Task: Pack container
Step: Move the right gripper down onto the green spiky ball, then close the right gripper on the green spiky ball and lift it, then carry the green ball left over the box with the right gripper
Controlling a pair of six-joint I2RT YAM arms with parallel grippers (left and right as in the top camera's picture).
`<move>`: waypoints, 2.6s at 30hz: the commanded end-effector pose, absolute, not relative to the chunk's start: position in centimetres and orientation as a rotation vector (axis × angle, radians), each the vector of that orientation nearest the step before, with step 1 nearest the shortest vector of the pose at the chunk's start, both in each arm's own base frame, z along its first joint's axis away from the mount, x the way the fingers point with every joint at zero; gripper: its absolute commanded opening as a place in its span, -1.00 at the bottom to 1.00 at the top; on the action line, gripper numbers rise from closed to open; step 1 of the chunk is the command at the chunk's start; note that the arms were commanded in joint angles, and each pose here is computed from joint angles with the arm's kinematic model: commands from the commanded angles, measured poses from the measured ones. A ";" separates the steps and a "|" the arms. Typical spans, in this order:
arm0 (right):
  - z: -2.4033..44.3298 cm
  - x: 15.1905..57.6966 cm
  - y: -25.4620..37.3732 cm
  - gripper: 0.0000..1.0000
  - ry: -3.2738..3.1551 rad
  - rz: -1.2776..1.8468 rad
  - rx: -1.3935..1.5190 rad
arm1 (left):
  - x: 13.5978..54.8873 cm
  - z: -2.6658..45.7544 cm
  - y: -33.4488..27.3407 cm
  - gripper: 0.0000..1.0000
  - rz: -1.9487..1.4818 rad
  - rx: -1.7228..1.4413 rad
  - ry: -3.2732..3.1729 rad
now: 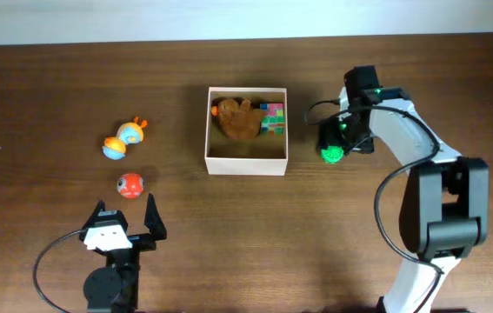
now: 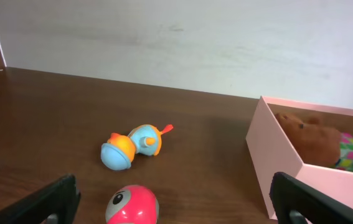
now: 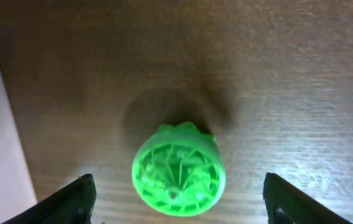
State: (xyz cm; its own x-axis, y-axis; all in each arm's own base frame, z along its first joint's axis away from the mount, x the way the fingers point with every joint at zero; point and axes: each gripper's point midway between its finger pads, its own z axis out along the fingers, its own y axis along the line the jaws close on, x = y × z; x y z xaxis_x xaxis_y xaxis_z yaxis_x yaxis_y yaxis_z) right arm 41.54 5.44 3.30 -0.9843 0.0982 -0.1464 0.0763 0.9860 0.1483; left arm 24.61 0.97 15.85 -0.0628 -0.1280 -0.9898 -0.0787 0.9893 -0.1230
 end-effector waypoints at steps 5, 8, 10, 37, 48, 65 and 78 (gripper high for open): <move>0.8 41.1 5.6 0.53 3.026 0.205 0.117 | 24.6 15.9 1.1 0.99 -0.022 -0.153 1.632; 0.6 41.1 5.6 0.42 3.029 0.204 0.116 | 24.6 15.9 1.1 0.98 -0.022 -0.153 1.632; 0.5 41.2 5.6 0.36 3.027 0.203 0.110 | 24.6 15.9 1.1 0.99 -0.022 -0.153 1.632; -0.8 40.9 4.9 -0.05 3.066 0.139 0.032 | 24.6 15.9 1.1 0.99 -0.022 -0.153 1.632; 3.8 42.6 5.4 -0.13 3.053 0.169 0.029 | 24.6 15.9 1.1 0.99 -0.022 -0.153 1.632; 14.3 43.6 12.1 -0.13 2.928 0.253 -0.295 | 24.6 15.9 1.1 0.99 -0.022 -0.153 1.632; 18.9 41.7 21.7 -0.11 2.766 0.299 -0.649 | 24.6 15.9 1.1 0.99 -0.022 -0.153 1.632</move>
State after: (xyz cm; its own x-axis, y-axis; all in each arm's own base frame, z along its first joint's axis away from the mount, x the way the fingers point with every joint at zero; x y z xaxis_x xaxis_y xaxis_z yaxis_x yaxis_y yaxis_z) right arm 42.34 19.61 16.69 -0.9059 -0.3368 -0.2566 -0.3788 0.9155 0.1356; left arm 24.61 0.97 15.85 -0.0628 -0.1280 -0.9898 -0.0787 0.9893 -0.1230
